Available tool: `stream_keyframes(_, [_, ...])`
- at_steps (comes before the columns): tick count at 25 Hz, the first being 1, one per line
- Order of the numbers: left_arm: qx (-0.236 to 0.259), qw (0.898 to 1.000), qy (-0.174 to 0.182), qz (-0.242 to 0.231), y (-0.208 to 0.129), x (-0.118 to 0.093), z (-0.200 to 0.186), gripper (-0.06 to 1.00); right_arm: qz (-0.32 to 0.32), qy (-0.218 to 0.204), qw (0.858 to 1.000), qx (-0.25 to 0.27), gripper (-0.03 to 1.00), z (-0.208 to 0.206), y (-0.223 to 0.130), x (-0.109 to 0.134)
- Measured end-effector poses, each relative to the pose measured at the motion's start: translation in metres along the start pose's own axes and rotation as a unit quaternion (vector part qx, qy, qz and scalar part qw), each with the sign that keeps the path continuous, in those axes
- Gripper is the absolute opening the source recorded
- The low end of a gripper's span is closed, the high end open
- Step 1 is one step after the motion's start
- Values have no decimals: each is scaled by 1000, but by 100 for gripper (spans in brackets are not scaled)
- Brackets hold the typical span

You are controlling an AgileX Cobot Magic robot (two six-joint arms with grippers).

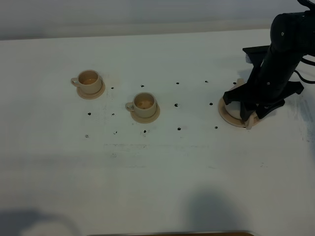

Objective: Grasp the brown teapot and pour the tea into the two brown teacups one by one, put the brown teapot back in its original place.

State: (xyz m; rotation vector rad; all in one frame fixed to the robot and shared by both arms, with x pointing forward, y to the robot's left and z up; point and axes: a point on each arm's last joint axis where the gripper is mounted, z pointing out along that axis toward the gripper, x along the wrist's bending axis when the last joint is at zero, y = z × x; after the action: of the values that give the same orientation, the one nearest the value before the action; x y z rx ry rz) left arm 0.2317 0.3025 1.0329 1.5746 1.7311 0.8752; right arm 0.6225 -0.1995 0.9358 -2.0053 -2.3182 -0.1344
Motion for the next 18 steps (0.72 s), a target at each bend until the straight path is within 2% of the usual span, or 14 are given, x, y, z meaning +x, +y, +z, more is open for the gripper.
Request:
stream_keyframes(15, [0,1000,0,0,0,0,0,31,4,2,1000,10,38,10,1,-1])
stream_keyframes(18, [0,1000,0,0,0,0,0,31,-2,2,1000,9,34,10,1,-1])
